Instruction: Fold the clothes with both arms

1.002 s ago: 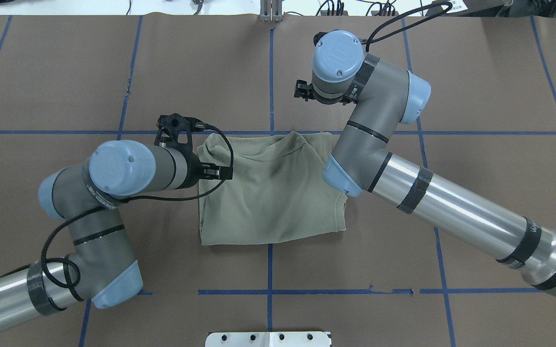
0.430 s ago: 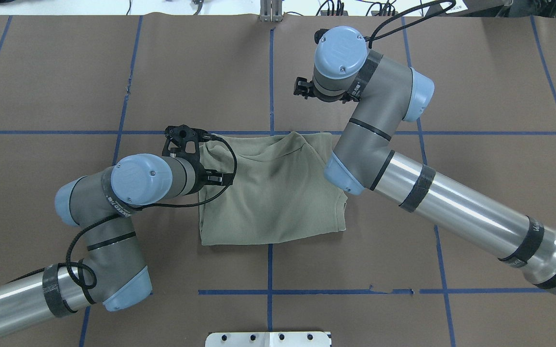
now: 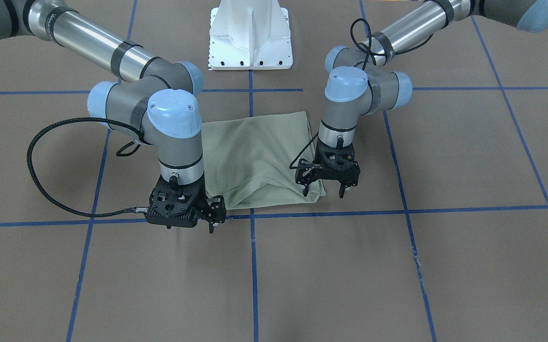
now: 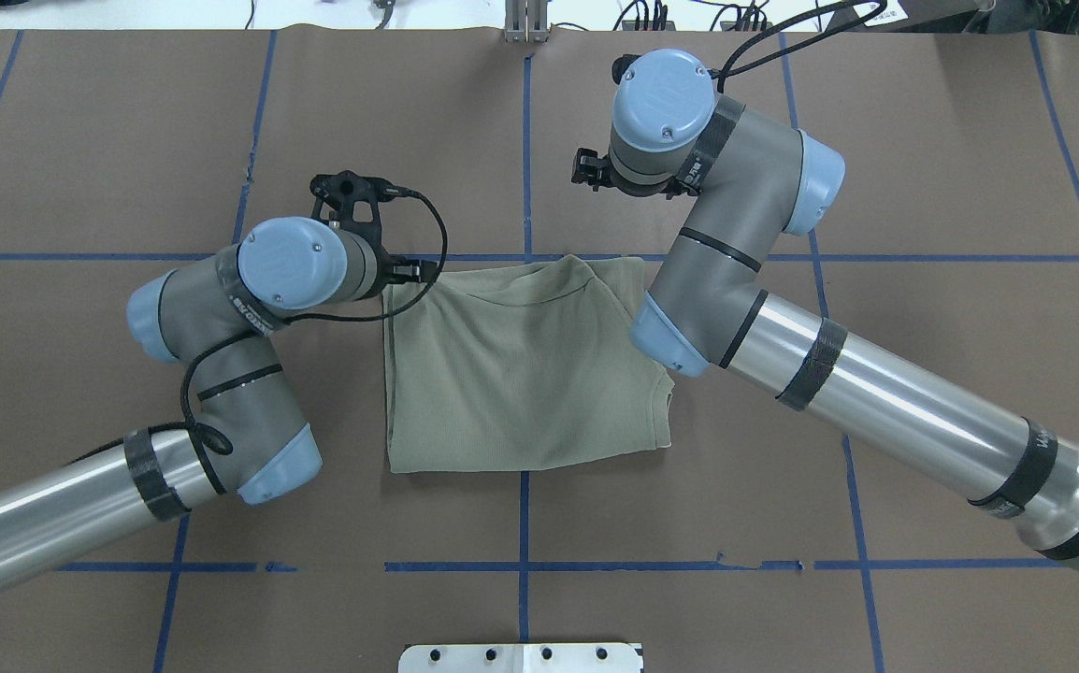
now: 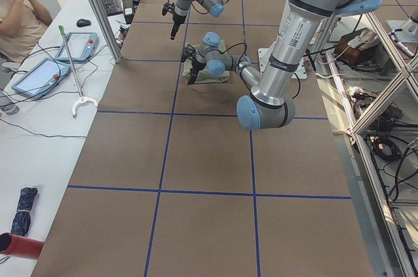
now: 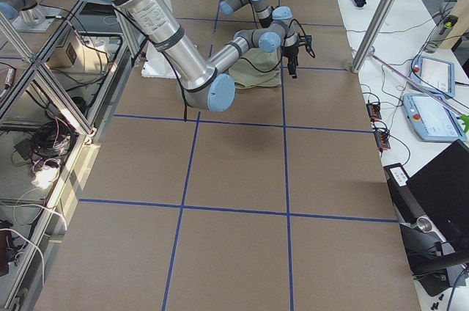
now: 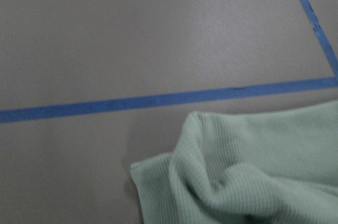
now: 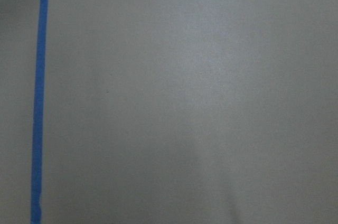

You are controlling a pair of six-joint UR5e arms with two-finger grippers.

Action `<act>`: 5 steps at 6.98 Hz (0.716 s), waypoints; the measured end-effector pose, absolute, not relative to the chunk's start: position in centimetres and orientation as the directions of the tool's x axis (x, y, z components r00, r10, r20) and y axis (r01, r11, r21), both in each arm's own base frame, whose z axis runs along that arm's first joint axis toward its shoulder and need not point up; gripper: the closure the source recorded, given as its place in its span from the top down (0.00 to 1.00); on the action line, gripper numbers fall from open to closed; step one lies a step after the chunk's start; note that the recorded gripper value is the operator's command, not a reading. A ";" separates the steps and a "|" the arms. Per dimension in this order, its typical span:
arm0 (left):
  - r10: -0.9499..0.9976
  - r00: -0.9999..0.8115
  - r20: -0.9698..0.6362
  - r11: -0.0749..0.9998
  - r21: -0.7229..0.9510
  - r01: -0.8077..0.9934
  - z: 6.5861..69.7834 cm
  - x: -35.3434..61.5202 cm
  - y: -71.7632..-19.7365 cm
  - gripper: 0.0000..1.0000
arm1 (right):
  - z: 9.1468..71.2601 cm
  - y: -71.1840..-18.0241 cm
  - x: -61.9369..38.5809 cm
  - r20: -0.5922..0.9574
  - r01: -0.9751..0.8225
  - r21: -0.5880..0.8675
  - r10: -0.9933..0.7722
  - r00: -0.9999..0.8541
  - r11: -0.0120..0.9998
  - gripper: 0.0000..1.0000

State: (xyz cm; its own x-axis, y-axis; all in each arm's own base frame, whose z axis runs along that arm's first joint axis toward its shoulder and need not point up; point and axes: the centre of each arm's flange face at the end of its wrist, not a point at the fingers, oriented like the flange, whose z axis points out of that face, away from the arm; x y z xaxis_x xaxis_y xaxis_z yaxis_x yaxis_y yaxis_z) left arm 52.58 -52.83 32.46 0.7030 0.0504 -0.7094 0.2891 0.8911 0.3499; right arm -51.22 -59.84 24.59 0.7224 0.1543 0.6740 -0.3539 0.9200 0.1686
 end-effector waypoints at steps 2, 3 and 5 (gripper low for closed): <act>0.051 0.753 -0.656 0.873 0.396 0.286 34.3 49.0 -58.0 1.00 | 25.1 -59.8 -51.1 0.670 -0.349 0.170 0.152 0.727 0.922 1.00; 0.074 0.749 -0.658 0.870 0.410 0.275 33.6 48.0 -58.5 1.00 | 25.3 -60.0 -50.9 0.669 -0.345 0.167 0.151 0.728 0.924 1.00; 0.137 0.701 -0.700 0.880 0.411 0.238 31.0 45.1 -56.2 1.00 | 26.3 -61.3 -47.5 0.681 -0.295 0.135 0.127 0.721 0.946 1.00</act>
State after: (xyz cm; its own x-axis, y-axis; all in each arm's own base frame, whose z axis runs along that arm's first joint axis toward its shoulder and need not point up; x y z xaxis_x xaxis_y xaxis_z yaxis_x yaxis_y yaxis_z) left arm 45.14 -56.23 30.98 0.7009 0.1371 -0.7000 0.2382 0.8800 0.4110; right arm -47.47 -61.28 26.26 0.7207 0.1272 0.6815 -0.2948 0.9459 0.1353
